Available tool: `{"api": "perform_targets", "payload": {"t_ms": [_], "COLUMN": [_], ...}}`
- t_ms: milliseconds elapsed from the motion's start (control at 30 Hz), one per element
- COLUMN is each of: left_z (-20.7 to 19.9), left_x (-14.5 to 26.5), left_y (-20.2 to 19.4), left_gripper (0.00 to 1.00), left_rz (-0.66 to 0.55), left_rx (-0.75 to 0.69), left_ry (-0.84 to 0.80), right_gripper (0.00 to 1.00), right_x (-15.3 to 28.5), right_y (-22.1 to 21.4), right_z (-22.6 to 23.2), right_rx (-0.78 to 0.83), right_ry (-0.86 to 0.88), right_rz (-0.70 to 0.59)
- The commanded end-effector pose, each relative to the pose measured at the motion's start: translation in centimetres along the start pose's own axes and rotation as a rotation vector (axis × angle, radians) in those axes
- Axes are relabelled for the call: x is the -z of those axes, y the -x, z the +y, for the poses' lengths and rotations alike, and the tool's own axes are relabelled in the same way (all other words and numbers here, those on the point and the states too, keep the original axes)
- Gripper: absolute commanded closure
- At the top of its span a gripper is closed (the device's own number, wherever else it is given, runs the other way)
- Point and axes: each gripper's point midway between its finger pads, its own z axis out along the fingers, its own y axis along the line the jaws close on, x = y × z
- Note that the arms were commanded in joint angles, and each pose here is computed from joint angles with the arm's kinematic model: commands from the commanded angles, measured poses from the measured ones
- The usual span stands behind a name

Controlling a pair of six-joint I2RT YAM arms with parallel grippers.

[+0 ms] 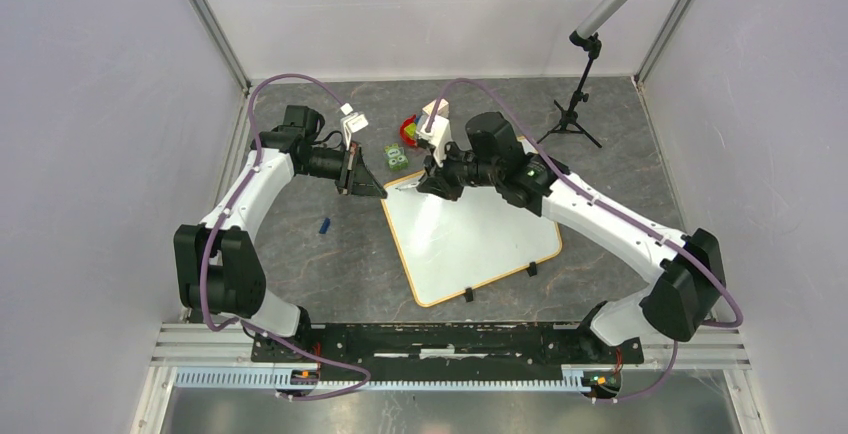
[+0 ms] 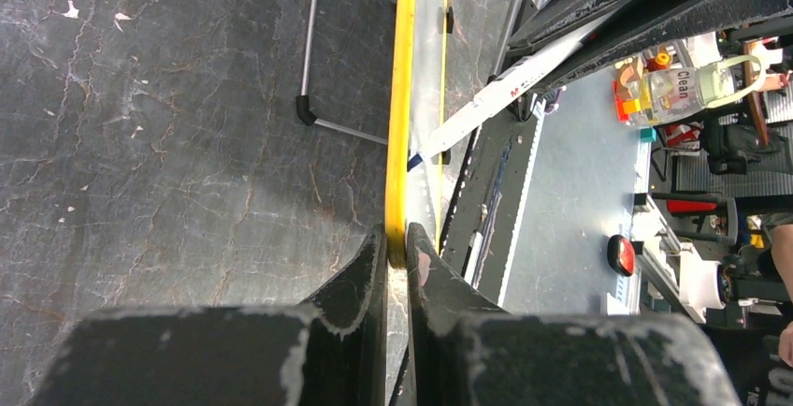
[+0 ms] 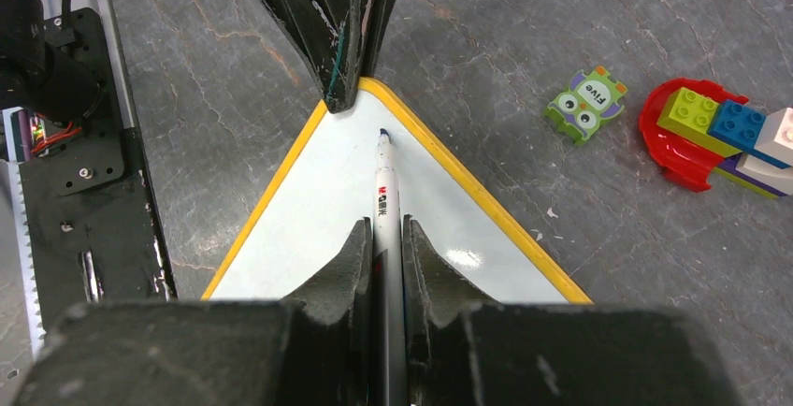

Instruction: Write a sentence on the whiteboard

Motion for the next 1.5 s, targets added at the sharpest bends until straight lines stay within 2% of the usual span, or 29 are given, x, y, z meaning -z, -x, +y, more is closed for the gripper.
{"api": "perform_targets", "payload": {"t_ms": [0,433,833,1233,1467], "left_z": [-0.8,-0.5,-0.5,-0.6,-0.7], "left_x": [-0.8,-0.9,-0.8,-0.7,-0.7], "left_y": [-0.1,-0.1,0.0,0.0,0.0], "left_gripper": [0.98,0.97,0.98,0.98,0.98], "left_rz": [0.015,0.022,0.022,0.020,0.019], "left_rx": [-0.030,-0.028,-0.029,-0.034,-0.033], "left_ry": [-0.030,-0.021,-0.013,-0.009,-0.011], "right_gripper": [1.00,1.00,1.00,1.00,1.00], "right_x": [-0.5,-1.5,-0.4,1.4,2.9], "right_y": [1.9,-0.9,-3.4,-2.7,0.7], "right_z": [0.0,1.8,2.4,1.1,1.7], "right_rx": [0.034,0.040,0.056,0.091,0.115], "right_ry": [-0.003,0.053,0.059,0.002,0.026], "right_rz": [-0.040,0.027,0.085,0.095,-0.009]}}
